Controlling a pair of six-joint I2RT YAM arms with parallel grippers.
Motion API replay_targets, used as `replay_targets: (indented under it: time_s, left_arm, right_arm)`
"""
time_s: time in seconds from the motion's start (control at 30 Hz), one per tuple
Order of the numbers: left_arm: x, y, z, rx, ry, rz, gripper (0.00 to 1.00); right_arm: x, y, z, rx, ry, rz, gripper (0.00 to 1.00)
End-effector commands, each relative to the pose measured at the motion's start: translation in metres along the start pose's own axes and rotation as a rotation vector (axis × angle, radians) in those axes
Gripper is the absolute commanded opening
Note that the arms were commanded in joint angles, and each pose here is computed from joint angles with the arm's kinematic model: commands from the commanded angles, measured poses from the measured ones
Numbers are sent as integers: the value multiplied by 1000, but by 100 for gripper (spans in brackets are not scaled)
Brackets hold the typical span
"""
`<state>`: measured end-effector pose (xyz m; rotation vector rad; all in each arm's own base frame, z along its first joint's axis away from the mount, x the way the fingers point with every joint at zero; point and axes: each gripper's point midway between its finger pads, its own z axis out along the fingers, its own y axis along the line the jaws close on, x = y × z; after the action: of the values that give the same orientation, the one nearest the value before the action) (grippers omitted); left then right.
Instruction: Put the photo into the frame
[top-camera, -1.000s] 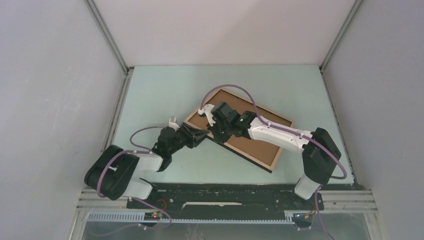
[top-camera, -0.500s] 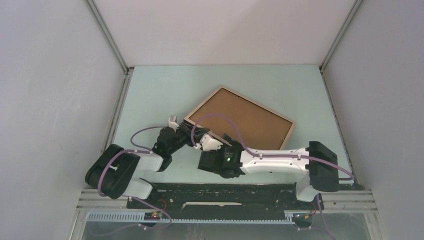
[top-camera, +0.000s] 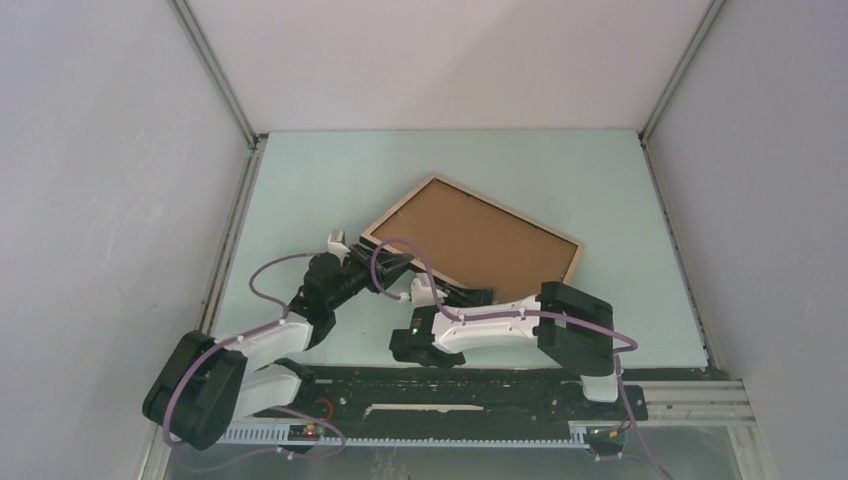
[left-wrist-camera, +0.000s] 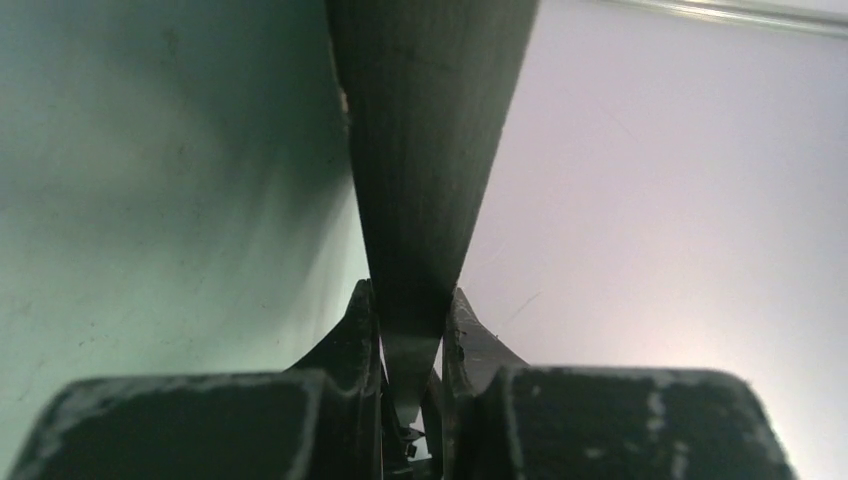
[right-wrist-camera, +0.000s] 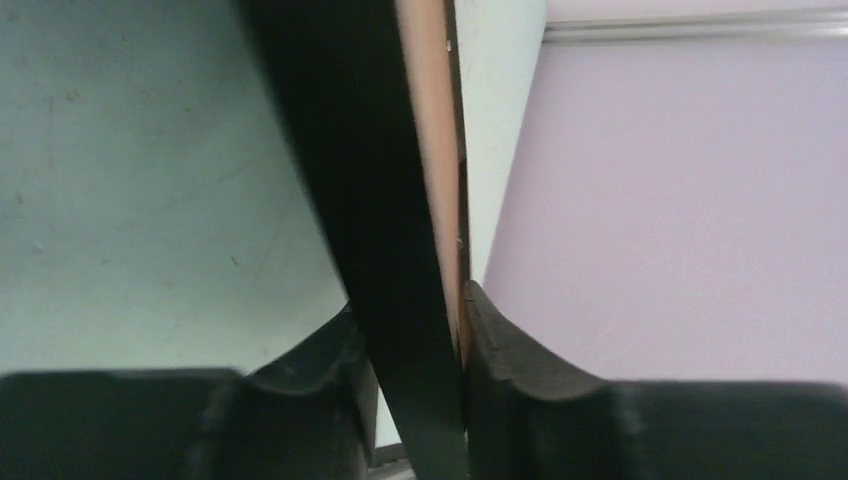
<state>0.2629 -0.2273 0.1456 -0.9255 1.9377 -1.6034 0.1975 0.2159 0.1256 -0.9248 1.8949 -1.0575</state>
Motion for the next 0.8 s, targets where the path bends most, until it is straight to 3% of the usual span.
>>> replay_targets:
  time_s: [0.0, 0.07, 0.1, 0.2, 0.3, 0.53, 0.77]
  left_arm:
    - [-6, -49, -5, 106, -35, 139, 0]
    - [-10, -52, -9, 103, -51, 179, 5]
    - [-12, -55, -12, 103, -62, 203, 17]
    - [-25, -62, -26, 99, -128, 294, 60]
    - [-46, -68, -51, 19, -259, 423, 82]
    - [-87, -110, -146, -107, -636, 691, 92]
    - [-91, -133, -204, -72, -805, 744, 92]
  right_arm:
    - [-25, -32, -3, 4, -79, 165, 24]
    - [-31, -39, -4, -36, -90, 199, 7]
    - [-34, -43, -5, -57, -96, 197, 0]
    - [-46, -51, -4, -141, -112, 244, 0]
    - [-63, -62, -4, -264, -142, 332, 0]
    - [-111, -107, -12, -660, -238, 549, 0]
    - [-185, -164, -50, -966, -365, 724, 0]
